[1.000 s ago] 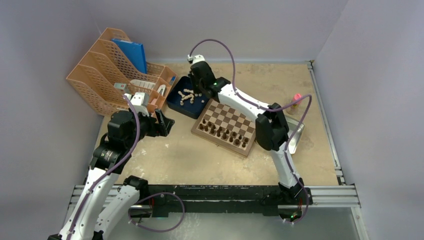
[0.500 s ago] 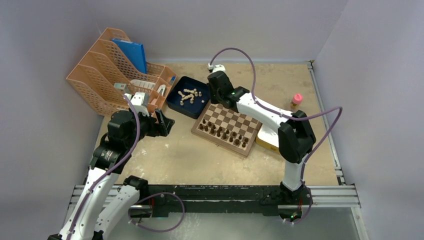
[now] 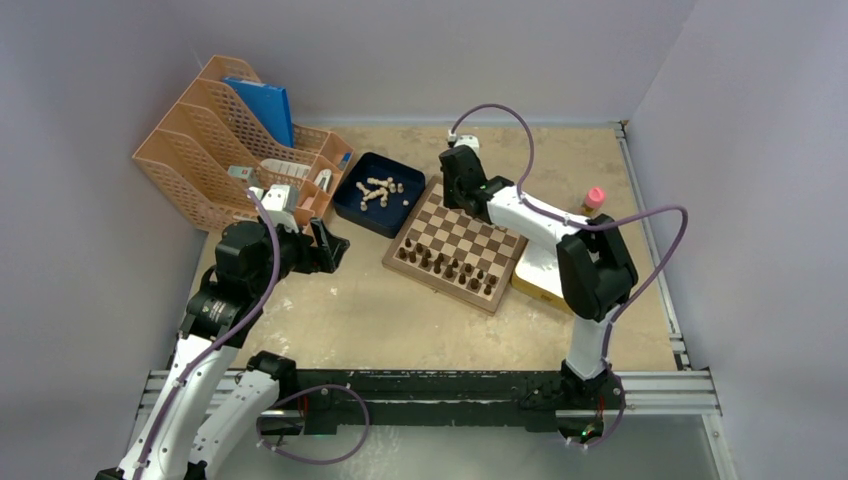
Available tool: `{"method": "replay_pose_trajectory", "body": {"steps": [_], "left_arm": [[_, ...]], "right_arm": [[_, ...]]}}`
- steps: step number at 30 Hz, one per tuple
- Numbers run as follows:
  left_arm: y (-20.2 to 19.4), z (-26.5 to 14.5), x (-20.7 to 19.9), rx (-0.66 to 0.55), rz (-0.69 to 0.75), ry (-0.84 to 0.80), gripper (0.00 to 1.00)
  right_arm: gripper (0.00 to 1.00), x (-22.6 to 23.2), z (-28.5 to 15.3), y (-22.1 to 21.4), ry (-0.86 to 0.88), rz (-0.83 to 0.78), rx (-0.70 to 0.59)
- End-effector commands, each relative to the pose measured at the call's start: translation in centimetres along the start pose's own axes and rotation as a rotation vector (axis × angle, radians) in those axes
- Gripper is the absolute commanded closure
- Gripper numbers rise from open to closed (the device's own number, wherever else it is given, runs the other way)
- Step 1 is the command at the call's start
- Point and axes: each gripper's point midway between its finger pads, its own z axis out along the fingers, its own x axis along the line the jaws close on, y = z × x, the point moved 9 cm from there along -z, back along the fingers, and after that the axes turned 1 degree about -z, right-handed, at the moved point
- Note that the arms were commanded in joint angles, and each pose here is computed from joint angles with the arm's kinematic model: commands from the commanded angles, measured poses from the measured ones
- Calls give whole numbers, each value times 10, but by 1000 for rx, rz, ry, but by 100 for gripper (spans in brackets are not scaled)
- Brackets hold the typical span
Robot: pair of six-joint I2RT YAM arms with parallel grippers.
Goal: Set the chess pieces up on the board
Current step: Place the chess piece on the chessboard.
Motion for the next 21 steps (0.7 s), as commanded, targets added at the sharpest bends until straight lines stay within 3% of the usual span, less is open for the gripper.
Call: {"method": "replay_pose_trajectory", "body": {"steps": [1, 21], "left_arm": [[7, 0, -3, -39, 24, -26, 20], [6, 4, -2, -27, 18, -16, 20]], "right_arm": [[83, -5, 10, 6, -6, 51, -30], [79, -15, 34, -16, -39, 60, 26]]}}
